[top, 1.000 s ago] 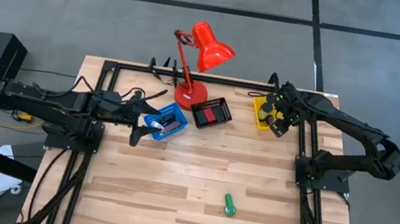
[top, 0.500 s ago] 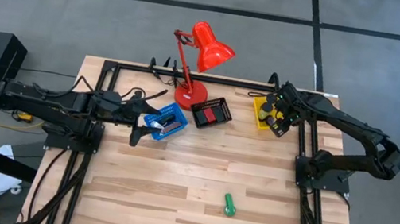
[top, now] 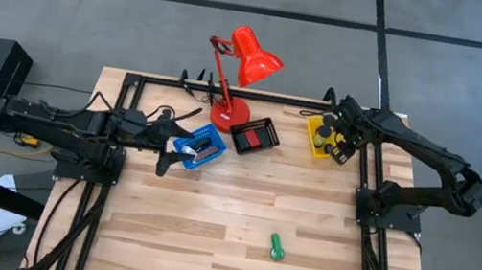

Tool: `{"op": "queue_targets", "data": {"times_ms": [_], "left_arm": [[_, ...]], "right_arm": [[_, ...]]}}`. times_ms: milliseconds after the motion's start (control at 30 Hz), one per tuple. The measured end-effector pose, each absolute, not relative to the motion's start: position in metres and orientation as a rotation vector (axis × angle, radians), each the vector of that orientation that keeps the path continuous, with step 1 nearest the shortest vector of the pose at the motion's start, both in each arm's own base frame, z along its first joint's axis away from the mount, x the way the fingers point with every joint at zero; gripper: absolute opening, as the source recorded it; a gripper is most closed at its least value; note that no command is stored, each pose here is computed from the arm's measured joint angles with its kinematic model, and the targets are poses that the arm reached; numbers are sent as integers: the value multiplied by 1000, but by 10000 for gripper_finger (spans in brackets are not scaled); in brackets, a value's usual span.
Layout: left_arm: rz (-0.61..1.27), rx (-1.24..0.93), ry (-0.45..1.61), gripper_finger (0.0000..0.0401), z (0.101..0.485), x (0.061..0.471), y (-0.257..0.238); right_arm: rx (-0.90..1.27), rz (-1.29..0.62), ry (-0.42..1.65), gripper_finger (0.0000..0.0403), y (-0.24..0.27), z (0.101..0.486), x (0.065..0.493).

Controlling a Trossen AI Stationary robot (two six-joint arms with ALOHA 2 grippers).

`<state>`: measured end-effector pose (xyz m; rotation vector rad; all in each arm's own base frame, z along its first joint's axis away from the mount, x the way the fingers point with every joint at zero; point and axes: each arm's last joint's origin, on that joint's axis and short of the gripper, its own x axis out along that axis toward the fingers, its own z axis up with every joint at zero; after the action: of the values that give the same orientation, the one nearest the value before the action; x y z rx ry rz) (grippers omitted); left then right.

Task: Pick & Place Office items
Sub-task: Put the blue hourglass into the yellow bin

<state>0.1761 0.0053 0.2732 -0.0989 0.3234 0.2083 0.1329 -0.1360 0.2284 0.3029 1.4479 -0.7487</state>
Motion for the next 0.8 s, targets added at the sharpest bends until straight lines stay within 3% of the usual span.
{"op": "queue_targets", "data": {"times_ms": [200,433,800], "left_arm": [[212,-98,323,285,273,176,5],[211,-98,322,285,273,176,5],[206,-99,322,285,273,176,5]], "right_arm": [[209,-720,1450,166,-139,259,136],[203,-671,1454,127,-139,263,136],[311,-679,1543,183,-130,262,128]]}}
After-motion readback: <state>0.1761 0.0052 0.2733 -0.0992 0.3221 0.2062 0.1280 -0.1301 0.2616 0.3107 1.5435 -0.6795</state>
